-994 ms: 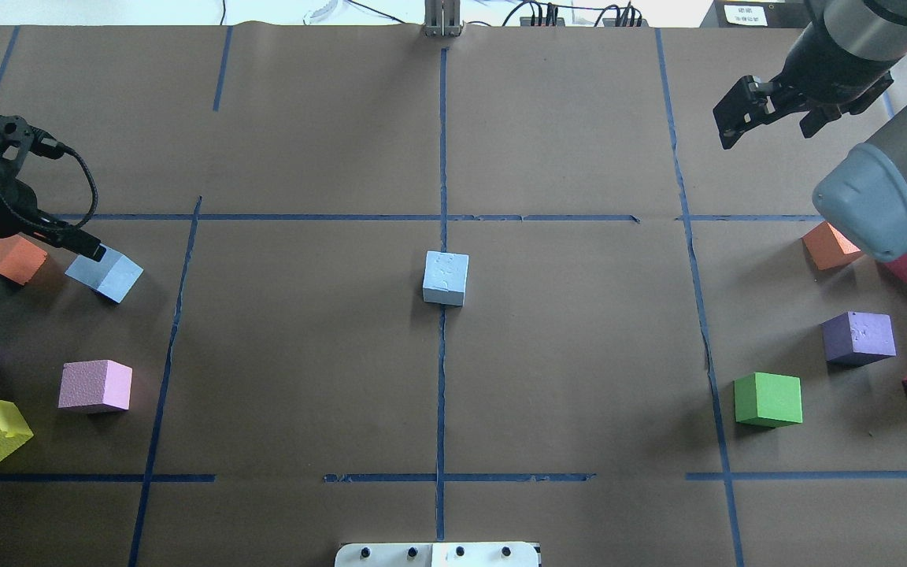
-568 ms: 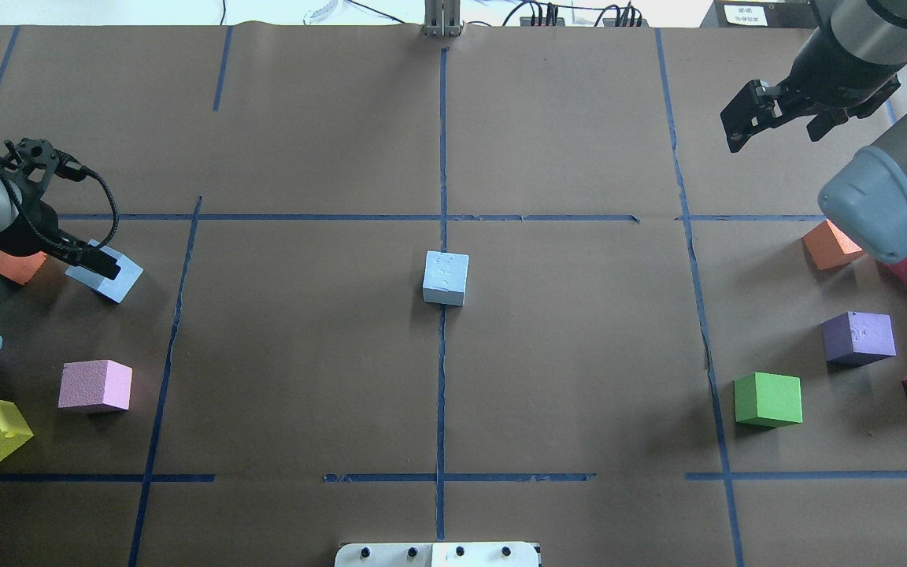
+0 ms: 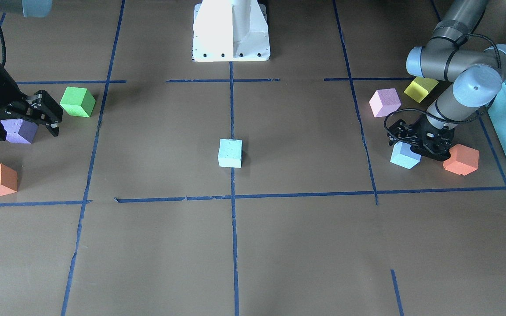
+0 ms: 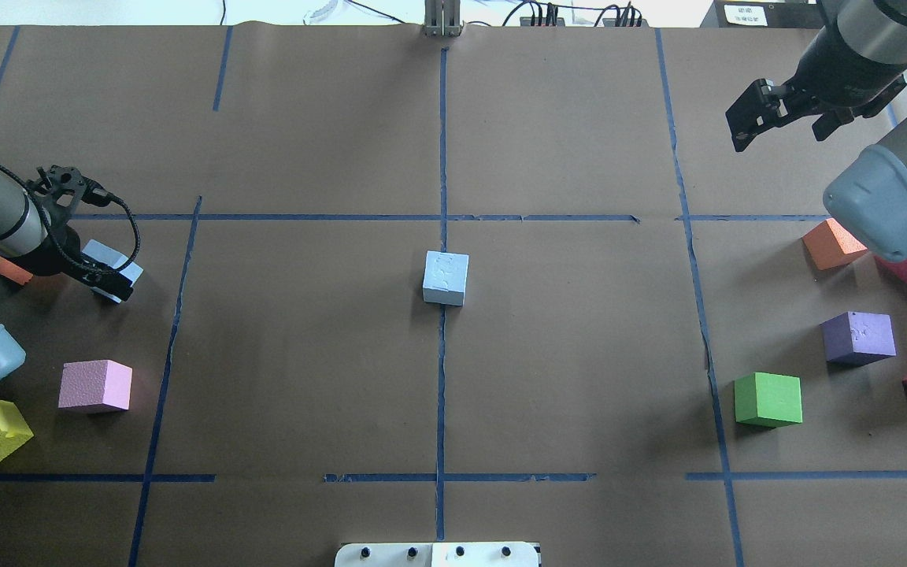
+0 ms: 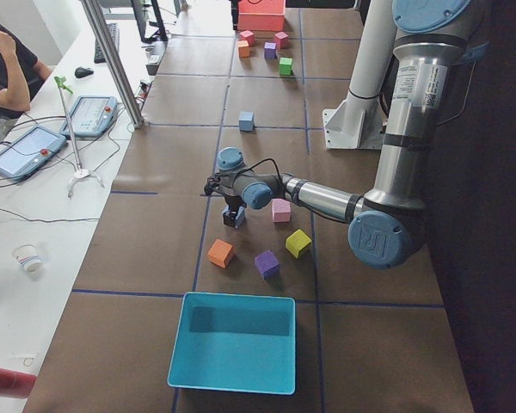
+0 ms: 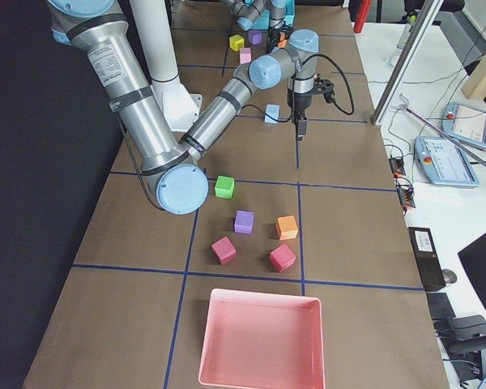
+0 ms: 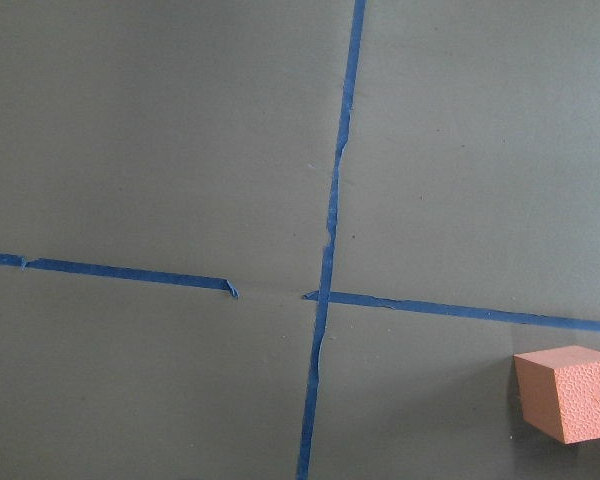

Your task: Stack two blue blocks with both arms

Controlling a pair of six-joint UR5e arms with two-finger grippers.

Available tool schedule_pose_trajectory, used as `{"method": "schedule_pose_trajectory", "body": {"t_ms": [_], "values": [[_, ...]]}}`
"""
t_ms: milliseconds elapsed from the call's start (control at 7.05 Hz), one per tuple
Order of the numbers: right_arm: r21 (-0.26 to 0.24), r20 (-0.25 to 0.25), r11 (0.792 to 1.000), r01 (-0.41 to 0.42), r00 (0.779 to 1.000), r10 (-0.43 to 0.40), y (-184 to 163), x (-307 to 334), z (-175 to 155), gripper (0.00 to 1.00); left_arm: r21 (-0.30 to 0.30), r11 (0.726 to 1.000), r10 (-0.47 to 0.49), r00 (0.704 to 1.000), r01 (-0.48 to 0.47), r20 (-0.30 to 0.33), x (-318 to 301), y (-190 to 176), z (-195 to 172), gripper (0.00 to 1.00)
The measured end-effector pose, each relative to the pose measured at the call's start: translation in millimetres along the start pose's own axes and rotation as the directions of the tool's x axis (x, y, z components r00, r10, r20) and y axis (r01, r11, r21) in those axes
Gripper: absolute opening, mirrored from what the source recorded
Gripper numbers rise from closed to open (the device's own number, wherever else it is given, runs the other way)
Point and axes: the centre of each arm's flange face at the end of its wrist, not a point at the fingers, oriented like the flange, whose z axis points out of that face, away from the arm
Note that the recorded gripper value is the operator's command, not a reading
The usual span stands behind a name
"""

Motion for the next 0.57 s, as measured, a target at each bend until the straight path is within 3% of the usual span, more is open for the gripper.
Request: {"method": "schedule_pose_trajectory", "body": {"t_ms": [142, 284, 568], "values": [[0.002, 0.001, 1.0, 0.0, 1.0, 0.0, 0, 0, -1, 1.0, 0.005, 1.0, 0.002, 1.0, -0.002, -0.002, 3, -2, -2, 0.06], [0.003, 0.003, 1.0, 0.0, 1.0, 0.0, 0, 0, -2, 1.0, 0.012, 1.0, 0.003, 1.0, -0.003, -0.004, 4, -3, -6, 0.02], [0.005, 0.004, 1.0, 0.001, 1.0, -0.001, 2, 1, -3, 1.0, 0.037, 0.999, -0.021, 1.0, 0.021, -0.002, 0, -10, -34, 0.01]]}}
